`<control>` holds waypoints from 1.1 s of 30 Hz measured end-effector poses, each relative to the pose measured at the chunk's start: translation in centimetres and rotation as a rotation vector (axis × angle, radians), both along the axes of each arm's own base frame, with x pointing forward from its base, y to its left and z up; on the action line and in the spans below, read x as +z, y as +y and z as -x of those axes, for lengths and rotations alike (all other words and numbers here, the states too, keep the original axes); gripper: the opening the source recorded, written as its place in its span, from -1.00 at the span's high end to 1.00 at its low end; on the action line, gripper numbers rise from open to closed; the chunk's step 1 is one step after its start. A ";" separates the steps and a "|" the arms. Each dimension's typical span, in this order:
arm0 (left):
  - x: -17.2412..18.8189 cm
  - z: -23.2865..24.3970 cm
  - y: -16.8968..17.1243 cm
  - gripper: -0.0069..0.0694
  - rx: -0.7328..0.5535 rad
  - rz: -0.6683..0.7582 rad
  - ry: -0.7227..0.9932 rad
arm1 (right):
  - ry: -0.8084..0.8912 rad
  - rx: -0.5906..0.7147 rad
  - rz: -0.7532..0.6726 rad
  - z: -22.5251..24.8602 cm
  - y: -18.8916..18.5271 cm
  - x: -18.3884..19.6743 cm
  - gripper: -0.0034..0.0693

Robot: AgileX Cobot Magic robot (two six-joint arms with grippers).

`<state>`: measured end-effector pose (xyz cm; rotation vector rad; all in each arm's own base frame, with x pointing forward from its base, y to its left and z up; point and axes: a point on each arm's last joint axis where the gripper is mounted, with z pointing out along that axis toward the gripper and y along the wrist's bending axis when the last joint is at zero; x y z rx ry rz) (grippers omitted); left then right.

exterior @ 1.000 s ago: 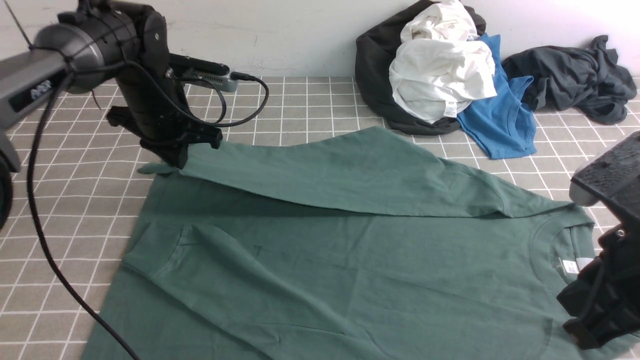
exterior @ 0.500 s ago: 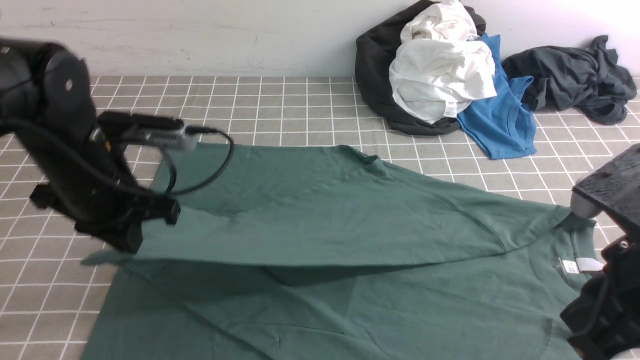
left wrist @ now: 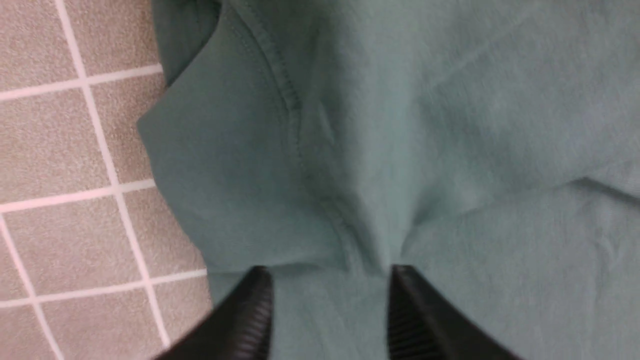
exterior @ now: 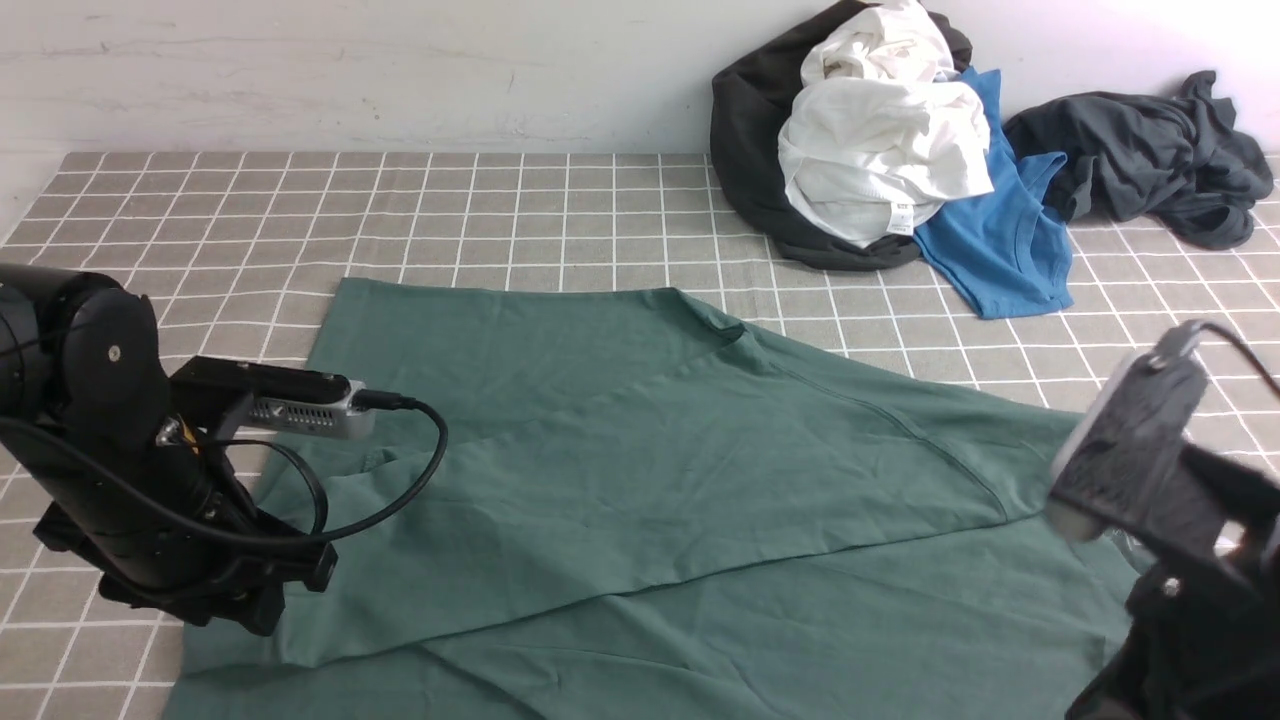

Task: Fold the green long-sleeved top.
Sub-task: Use the left arm to drag and drop the cuff onto the cuff closest to the left arm, then use both arms simultaneously to clamp the lower edge of the clothing fabric

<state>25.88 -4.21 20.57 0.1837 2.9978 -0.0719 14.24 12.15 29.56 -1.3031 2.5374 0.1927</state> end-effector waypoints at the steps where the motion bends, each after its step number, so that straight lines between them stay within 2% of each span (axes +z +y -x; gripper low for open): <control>1: 0.2 0.2 0.0 -0.16 -0.005 0.001 -0.001 | -0.003 0.033 0.004 0.3 0.3 0.0 0.87; 3: 1.6 1.0 -0.3 -0.31 -0.047 0.013 -0.024 | -0.014 0.137 0.011 1.1 1.2 0.0 0.76; 4: 1.7 1.1 -0.3 -0.31 -0.052 0.015 -0.029 | -0.014 0.145 0.011 1.2 1.2 0.0 0.73; 6: 3.4 2.4 -1.6 -0.38 -0.150 0.026 -0.073 | -0.018 0.228 0.010 1.9 1.9 0.0 0.55; 11: 5.2 6.0 -4.5 -0.40 -0.477 -0.010 -0.046 | -0.033 0.352 -0.012 3.1 3.3 0.0 0.03; 12: 4.8 7.0 -5.1 -0.40 -0.560 -0.032 -0.010 | -0.039 0.361 -0.021 3.1 3.7 -0.1 -0.06; 13: 4.7 7.1 -5.2 -0.40 -0.582 -0.040 -0.003 | -0.038 0.364 -0.022 3.1 3.8 -0.2 -0.09; 15: 3.0 9.0 -5.7 -0.40 -0.752 -0.100 0.083 | -0.031 0.348 -0.032 2.8 4.6 -0.7 -0.21; 20: -1.6 12.4 -4.7 -0.40 -0.985 -0.207 0.213 | 0.009 0.279 -0.022 2.3 5.6 -1.7 -0.26; 23: -3.6 13.1 -3.8 -0.41 -1.051 -0.257 0.188 | 0.013 0.257 -0.019 2.2 5.6 -1.9 -0.26; 29: -5.0 13.0 -3.1 -0.41 -1.125 -0.326 0.093 | 0.008 0.249 -0.013 2.1 5.6 -1.9 -0.26; 33: -4.9 12.5 -2.9 -0.41 -1.109 -0.377 0.052 | 0.000 0.252 -0.003 2.0 5.5 -1.9 -0.26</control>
